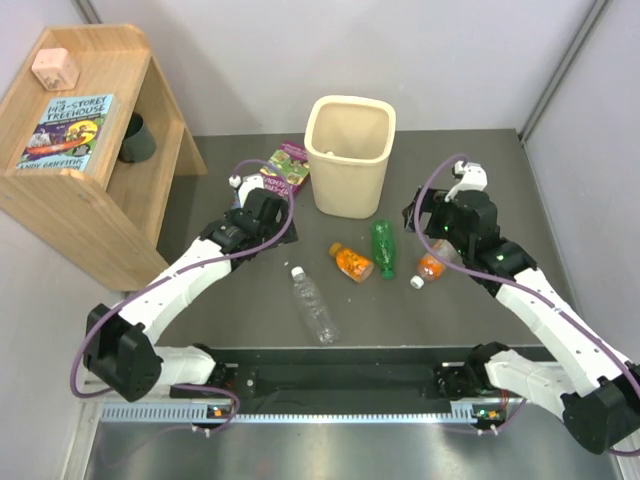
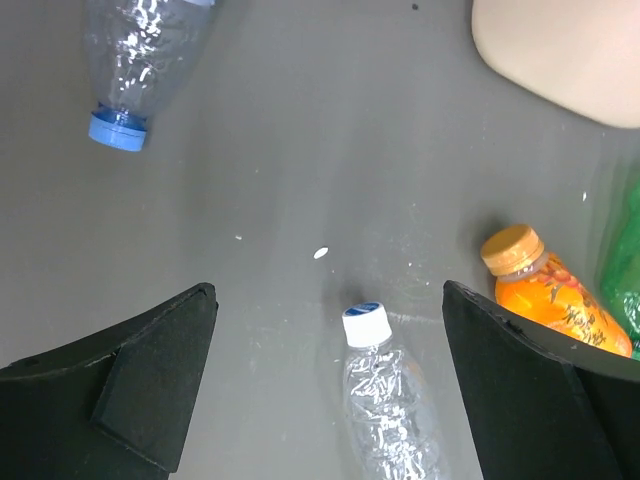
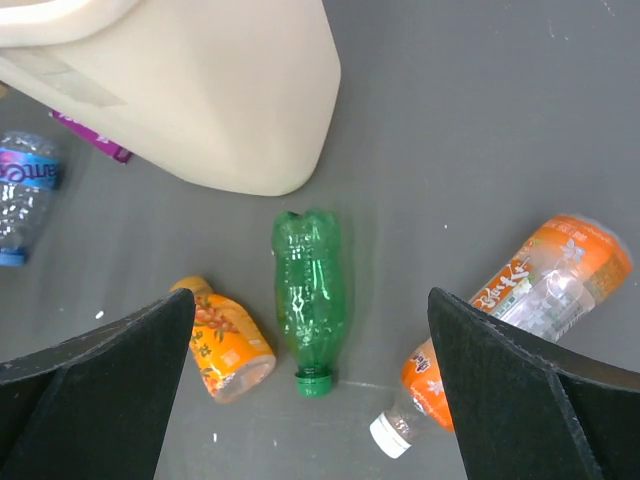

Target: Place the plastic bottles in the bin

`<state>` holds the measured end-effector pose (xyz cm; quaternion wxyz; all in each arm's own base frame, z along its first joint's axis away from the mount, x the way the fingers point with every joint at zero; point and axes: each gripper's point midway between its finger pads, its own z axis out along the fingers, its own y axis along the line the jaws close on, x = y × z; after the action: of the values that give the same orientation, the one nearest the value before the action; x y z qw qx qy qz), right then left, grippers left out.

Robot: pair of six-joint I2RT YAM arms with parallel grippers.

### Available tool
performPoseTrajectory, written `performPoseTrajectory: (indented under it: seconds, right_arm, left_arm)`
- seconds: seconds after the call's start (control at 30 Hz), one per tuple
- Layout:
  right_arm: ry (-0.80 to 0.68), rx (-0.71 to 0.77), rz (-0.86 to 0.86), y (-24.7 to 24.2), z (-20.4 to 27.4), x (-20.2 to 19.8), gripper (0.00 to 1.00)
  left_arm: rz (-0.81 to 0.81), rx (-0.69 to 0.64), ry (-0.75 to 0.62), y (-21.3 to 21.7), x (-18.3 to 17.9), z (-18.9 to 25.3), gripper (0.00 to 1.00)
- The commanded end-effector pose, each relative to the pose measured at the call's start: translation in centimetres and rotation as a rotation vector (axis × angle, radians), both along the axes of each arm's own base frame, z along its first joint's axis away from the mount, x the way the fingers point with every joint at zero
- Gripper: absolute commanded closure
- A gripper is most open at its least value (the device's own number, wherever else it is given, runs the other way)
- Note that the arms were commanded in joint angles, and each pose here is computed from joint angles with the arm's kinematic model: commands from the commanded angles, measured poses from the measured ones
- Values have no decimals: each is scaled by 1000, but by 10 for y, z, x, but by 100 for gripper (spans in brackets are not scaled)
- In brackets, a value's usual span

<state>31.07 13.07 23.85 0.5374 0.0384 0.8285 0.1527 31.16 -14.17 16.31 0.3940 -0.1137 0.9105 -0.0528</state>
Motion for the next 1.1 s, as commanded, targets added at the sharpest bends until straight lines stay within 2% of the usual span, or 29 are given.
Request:
performPoseTrajectory:
  seconds: [0.0, 0.07, 0.13, 0.2, 0.23, 0.33, 0.57, 0.73, 0.97, 1.07]
  right_arm:
    - [-67, -3, -9, 3, 23, 9, 0]
    - [-69, -10, 11, 7, 24, 8, 0]
    - [-68, -19, 11, 7, 24, 7, 0]
    - [-64, -23, 10, 6, 23, 7, 0]
    - [-58, -27, 11, 8, 21, 8, 0]
    - [-51, -29, 22, 12, 20, 8, 1]
    - [-47, -42, 30, 16, 21, 9, 0]
    - [-40, -47, 32, 15, 14, 6, 0]
    - [-23, -48, 31, 13, 0, 0, 0]
    - [-18, -49, 33, 14, -4, 0, 0]
  left_arm:
    - [47, 7, -82, 6, 14, 20, 1]
    - [107, 72, -113, 22, 23, 26, 1]
    - [207, 112, -69, 54, 33, 22, 1]
    - [279, 115, 20, 75, 47, 12, 1]
    - [355, 102, 64, 104, 55, 6, 1]
    - [404, 133, 190, 127, 76, -25, 1]
    - [250, 238, 193, 126, 116, -40, 1]
    - [192, 220, 193, 118, 119, -50, 1]
    - [171, 231, 266, 118, 108, -95, 1]
    - [162, 212, 260, 113, 114, -104, 1]
